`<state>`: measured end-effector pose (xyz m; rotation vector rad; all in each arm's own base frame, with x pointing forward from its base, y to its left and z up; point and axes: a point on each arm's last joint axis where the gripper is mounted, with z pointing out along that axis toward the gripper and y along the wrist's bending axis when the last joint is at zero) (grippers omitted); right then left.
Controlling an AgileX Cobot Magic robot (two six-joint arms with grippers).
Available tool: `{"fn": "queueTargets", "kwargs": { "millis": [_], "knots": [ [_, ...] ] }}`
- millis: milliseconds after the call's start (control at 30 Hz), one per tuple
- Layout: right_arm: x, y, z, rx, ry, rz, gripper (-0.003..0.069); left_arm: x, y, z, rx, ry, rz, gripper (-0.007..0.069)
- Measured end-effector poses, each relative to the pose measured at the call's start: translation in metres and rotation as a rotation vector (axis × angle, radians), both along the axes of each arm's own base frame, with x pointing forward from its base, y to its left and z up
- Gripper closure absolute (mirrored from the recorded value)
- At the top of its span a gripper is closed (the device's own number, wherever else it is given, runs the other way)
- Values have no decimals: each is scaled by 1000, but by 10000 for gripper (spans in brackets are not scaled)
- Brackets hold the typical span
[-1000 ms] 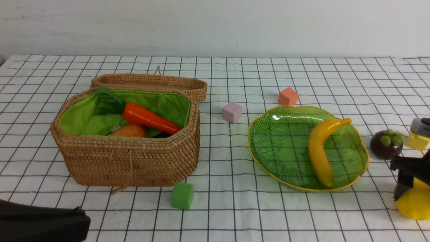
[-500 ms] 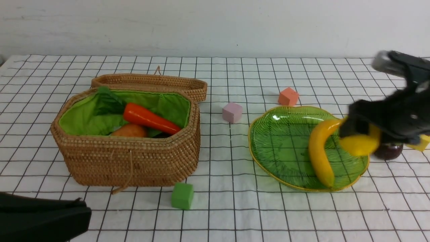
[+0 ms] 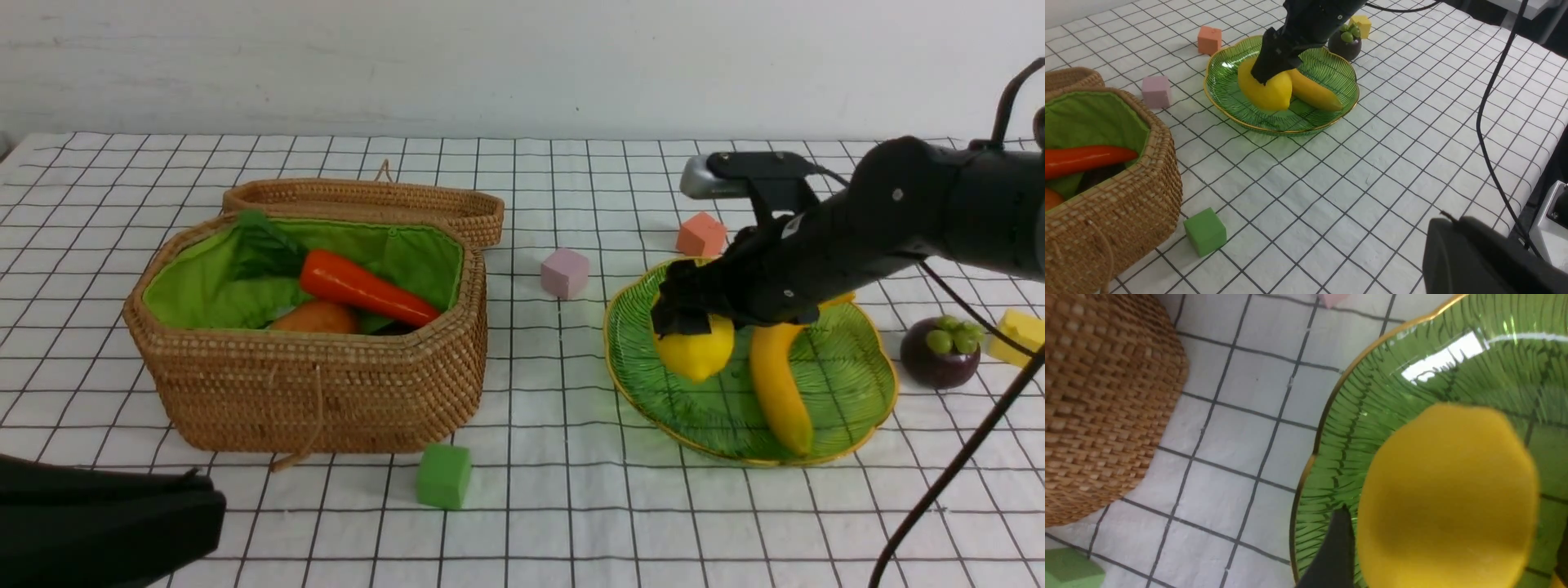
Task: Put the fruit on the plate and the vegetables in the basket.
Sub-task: Use the right arm to grab a lemon and put it into the right plate, then use the right arm to grab a mangosteen and put it into the right plate
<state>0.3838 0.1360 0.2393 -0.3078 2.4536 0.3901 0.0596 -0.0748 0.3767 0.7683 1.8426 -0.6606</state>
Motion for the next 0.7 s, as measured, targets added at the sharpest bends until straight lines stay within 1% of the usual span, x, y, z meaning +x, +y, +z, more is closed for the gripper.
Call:
{"fn": "queueTargets", "kwargs": {
  "millis": [67,167,267,300,333,400,433,467,500,533,600,633,667,700],
  "knots": [
    [-1,-1,6,-12,1,8,-22,0,0,0,0,0,0,631],
    [-6,-4,27,-51,9,12,-10,0,0,0,-1,1,0,630],
    [-15,-14,50,-138,33,-5,16,0,0,1,-7,-4,0,628],
    [-15,-15,51,-144,29,-9,20,0,0,1,-7,-4,0,628],
    [-18,-21,58,-180,38,-34,36,0,0,1,-12,-8,0,627],
    [-22,-45,68,-268,71,-167,125,1,-1,3,-26,-20,0,627],
    [-23,-55,70,-291,82,-220,157,1,-1,3,-29,-22,0,627],
    [-22,-58,70,-306,87,-233,173,1,-1,3,-29,-22,0,627],
    [-20,-82,69,-319,121,-354,233,1,-1,3,-32,-24,0,626],
    [-19,-95,66,-319,147,-412,263,1,-1,4,-35,-27,0,625],
    [-15,-116,58,-300,193,-493,292,1,-1,5,-49,-38,0,624],
    [-14,-118,58,-300,196,-501,292,1,-2,6,-52,-40,0,624],
    [-9,-133,49,-249,228,-557,288,2,-2,9,-79,-62,0,624],
    [-6,-140,43,-215,243,-581,270,2,-3,10,-91,-71,0,624]
  ]
}}
